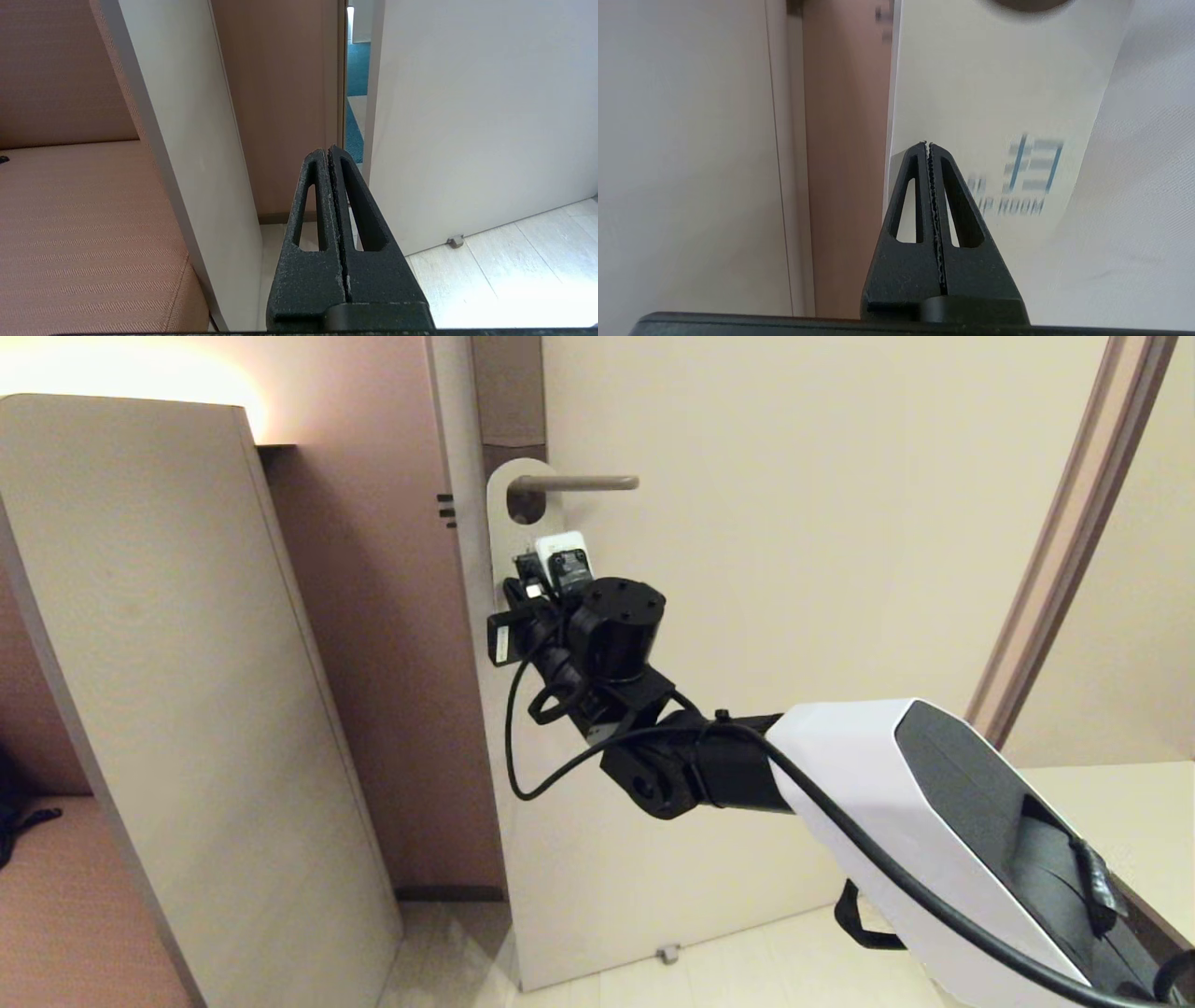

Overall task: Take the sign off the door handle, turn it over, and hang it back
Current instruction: Hang the sign back with the other side facing out

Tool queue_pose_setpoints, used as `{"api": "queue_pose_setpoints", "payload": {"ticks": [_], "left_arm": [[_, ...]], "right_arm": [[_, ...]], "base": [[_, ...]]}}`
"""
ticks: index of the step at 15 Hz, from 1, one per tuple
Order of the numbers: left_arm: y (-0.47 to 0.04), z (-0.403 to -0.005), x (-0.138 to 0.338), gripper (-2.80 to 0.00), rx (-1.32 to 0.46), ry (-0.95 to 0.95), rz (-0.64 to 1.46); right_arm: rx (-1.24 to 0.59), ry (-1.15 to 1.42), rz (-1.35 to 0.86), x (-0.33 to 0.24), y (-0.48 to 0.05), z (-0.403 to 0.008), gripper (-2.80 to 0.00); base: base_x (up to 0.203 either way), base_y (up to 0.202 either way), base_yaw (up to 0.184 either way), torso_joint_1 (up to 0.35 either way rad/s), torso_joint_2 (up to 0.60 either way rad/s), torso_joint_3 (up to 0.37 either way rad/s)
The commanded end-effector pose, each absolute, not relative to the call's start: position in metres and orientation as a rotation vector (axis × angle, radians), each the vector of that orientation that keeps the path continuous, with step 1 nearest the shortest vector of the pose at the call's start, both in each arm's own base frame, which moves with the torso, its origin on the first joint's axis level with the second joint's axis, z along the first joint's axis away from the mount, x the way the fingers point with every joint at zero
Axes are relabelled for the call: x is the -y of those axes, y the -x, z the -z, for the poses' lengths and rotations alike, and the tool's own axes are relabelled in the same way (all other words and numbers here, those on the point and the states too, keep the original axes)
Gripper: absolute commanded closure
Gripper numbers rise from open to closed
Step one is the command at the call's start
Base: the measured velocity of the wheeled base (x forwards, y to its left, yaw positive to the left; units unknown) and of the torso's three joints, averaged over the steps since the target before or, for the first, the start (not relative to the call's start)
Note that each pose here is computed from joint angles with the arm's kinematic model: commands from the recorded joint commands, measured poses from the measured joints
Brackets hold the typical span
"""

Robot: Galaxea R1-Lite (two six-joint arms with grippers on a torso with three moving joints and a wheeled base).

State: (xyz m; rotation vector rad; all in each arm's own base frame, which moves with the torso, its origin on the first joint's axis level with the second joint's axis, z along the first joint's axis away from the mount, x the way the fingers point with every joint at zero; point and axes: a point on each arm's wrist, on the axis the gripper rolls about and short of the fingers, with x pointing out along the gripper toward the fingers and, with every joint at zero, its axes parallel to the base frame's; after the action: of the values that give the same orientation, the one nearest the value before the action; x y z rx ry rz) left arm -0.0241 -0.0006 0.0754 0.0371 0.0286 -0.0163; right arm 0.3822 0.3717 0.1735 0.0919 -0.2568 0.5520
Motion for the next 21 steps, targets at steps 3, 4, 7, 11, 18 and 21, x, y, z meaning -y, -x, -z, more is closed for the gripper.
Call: {"api": "queue_pose_setpoints", "payload": {"ticks": [3, 4, 7, 11, 18, 21], "left_arm": [[0.024, -0.075, 0.001, 0.00, -0.030, -0.037, 0.016], [0.024, -0.075, 0.001, 0.00, -0.030, -0.036, 0.016], [0.024, -0.075, 0.001, 0.00, -0.030, -0.038, 0.016], [0.024, -0.075, 0.001, 0.00, -0.030, -0.038, 0.016], [0.024, -0.075, 0.001, 0.00, -0.030, -0.037, 0.016], [0.024, -0.075, 0.001, 0.00, -0.030, -0.038, 0.016]], "right_arm": [[0.237, -0.083, -0.547, -0.372, -0.388, -0.159, 0.00], [0.233, -0.083, -0.545, -0.371, -0.390, -0.157, 0.00], [0.231, -0.081, -0.545, -0.370, -0.391, -0.156, 0.00], [0.257, -0.087, -0.519, -0.358, -0.394, -0.174, 0.00], [0.238, -0.013, -0.369, -0.288, -0.402, -0.235, 0.00], [0.210, 0.042, -0.261, -0.233, -0.394, -0.268, 0.00]], "base": [[0.000, 0.000, 0.000, 0.000, 0.00, 0.000], [0.000, 0.000, 0.000, 0.000, 0.00, 0.000], [0.000, 0.000, 0.000, 0.000, 0.00, 0.000], [0.000, 0.000, 0.000, 0.000, 0.00, 0.000], [0.000, 0.000, 0.000, 0.000, 0.00, 0.000], [0.000, 0.000, 0.000, 0.000, 0.00, 0.000]]}}
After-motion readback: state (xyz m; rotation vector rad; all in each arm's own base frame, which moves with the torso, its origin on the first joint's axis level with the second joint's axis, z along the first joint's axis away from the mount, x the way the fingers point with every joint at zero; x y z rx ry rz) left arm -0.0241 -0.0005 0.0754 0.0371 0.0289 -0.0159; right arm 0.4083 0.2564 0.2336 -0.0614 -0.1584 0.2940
